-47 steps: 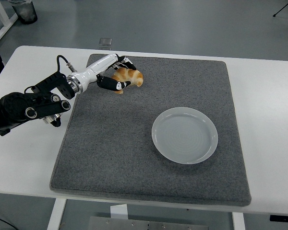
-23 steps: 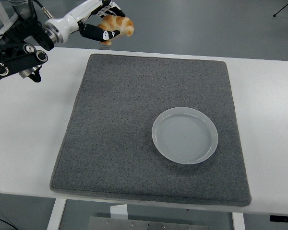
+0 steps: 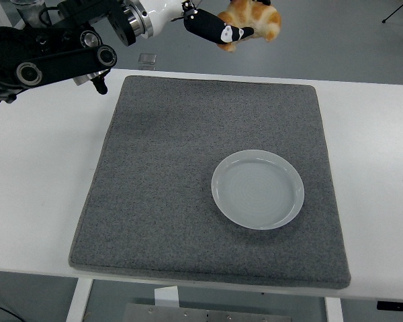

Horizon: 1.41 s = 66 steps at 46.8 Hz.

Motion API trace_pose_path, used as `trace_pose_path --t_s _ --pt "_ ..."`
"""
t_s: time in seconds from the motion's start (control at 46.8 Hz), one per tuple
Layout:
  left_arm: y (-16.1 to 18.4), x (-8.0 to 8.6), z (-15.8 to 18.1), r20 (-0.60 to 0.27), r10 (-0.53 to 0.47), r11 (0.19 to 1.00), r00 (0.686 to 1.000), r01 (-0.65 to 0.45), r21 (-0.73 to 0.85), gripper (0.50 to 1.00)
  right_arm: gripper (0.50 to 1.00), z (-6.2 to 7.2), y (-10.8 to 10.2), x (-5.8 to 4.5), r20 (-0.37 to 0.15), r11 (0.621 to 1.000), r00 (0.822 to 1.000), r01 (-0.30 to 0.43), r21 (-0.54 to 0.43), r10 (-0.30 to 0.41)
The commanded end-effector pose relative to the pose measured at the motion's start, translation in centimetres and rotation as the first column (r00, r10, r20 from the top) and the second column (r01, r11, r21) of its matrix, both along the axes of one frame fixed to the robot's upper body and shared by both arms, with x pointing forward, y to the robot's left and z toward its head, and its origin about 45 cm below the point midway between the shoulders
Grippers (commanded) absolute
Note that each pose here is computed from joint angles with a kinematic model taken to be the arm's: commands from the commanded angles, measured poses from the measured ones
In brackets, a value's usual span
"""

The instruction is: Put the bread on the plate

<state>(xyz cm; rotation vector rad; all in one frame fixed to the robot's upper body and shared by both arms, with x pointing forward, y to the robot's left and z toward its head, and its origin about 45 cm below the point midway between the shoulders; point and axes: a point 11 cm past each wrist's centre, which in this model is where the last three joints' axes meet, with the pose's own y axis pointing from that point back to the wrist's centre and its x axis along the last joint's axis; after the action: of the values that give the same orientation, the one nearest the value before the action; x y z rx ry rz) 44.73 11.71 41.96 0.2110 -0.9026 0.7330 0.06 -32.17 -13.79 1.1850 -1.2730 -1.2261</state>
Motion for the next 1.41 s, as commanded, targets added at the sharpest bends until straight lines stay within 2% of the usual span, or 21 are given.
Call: trace_pose_path --t_s 0.0,0.128,0.278,0.363,0.534,0.962,1.389 --pt "-1.6 -0.9 -1.3 -0.016 -0.039 0.999 0.999 0.039 0.006 0.500 0.952 0.0 0.0 0.0 0.000 1.000 1.000 0.000 0.000 0.000" --pt "-3.3 -1.8 -4.2 -0.049 -0.071 0.997 0.996 0.073 0.039 0.500 0.952 0.0 0.0 0.0 0.000 1.000 1.000 0.000 0.000 0.000" --pt "-5.2 -3.6 -8.3 0.004 -0.125 0.986 0.992 0.124 0.113 0.500 0.952 0.0 0.0 0.0 0.001 1.000 1.000 -0.001 0.000 0.001" --pt "-6.2 -4.9 -10.8 0.006 -0.160 0.979 0.987 0.158 0.132 0.500 0.952 0.0 0.0 0.0 -0.001 1.000 1.000 -0.001 0.000 0.001" --pt "-6.7 -6.2 -14.4 -0.055 -0.166 0.977 0.985 0.171 0.125 0.500 0.952 0.0 0.0 0.0 -0.001 1.000 1.000 -0.001 0.000 0.001" --pt "-5.6 -6.3 -20.9 -0.056 -0.108 0.972 0.993 0.117 0.204 0.500 0.952 0.0 0.0 0.0 -0.001 1.000 1.000 -0.003 0.000 0.003" --pt "-5.3 -6.4 -22.1 -0.085 -0.080 0.978 0.993 0.095 0.188 0.500 0.952 0.0 -0.1 0.0 -0.001 1.000 1.000 -0.003 -0.002 0.003"
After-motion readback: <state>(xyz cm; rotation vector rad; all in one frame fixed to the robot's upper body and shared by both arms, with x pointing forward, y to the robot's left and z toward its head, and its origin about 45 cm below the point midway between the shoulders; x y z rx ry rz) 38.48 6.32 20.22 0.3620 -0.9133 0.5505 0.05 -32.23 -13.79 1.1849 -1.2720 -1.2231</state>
